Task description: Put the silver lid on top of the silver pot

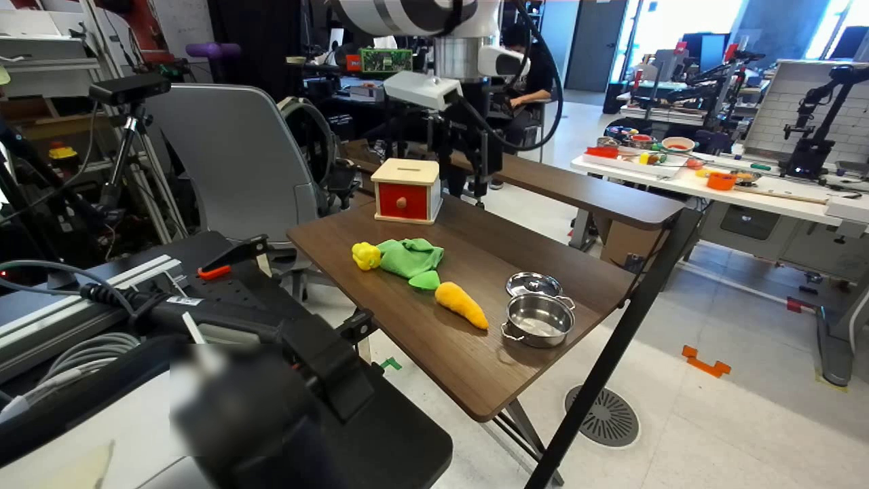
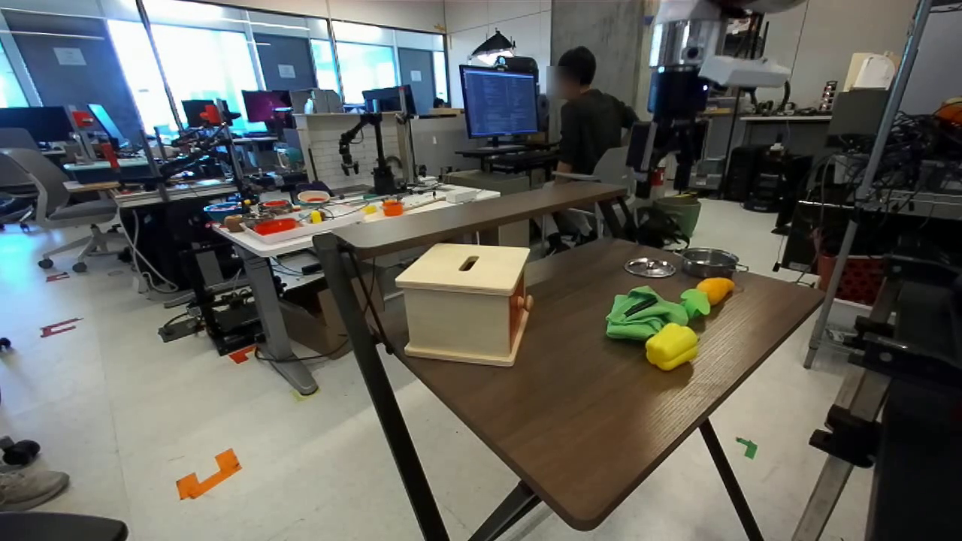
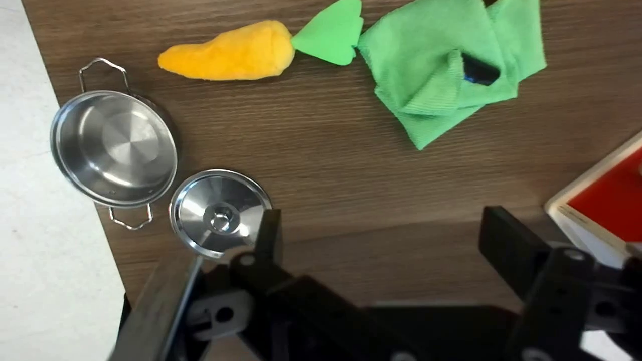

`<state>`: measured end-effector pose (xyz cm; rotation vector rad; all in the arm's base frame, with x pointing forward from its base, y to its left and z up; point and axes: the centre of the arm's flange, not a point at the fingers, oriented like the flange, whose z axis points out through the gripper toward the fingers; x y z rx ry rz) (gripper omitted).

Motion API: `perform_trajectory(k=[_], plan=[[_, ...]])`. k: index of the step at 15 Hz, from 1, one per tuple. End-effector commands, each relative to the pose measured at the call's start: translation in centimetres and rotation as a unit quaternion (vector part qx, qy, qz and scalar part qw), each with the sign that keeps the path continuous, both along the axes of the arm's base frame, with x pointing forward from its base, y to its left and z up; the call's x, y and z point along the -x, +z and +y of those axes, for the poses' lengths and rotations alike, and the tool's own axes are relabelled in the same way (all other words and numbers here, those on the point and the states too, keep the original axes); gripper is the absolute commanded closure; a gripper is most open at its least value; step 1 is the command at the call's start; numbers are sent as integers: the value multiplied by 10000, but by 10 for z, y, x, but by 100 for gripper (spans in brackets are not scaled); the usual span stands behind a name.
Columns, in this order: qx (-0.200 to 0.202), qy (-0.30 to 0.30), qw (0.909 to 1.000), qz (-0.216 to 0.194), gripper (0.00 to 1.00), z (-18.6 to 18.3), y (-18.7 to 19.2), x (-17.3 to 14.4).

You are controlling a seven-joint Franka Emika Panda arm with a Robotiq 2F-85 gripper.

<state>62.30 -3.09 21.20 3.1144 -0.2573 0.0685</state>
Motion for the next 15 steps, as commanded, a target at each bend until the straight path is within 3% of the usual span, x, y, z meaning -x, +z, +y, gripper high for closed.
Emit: perform_trajectory(k=[1, 5, 15], plan=[[63, -178, 9998, 49, 0, -28, -47, -40], [77, -311, 9993, 194, 0, -56, -81, -47], [165, -695, 9973, 192, 0, -106, -119, -68]])
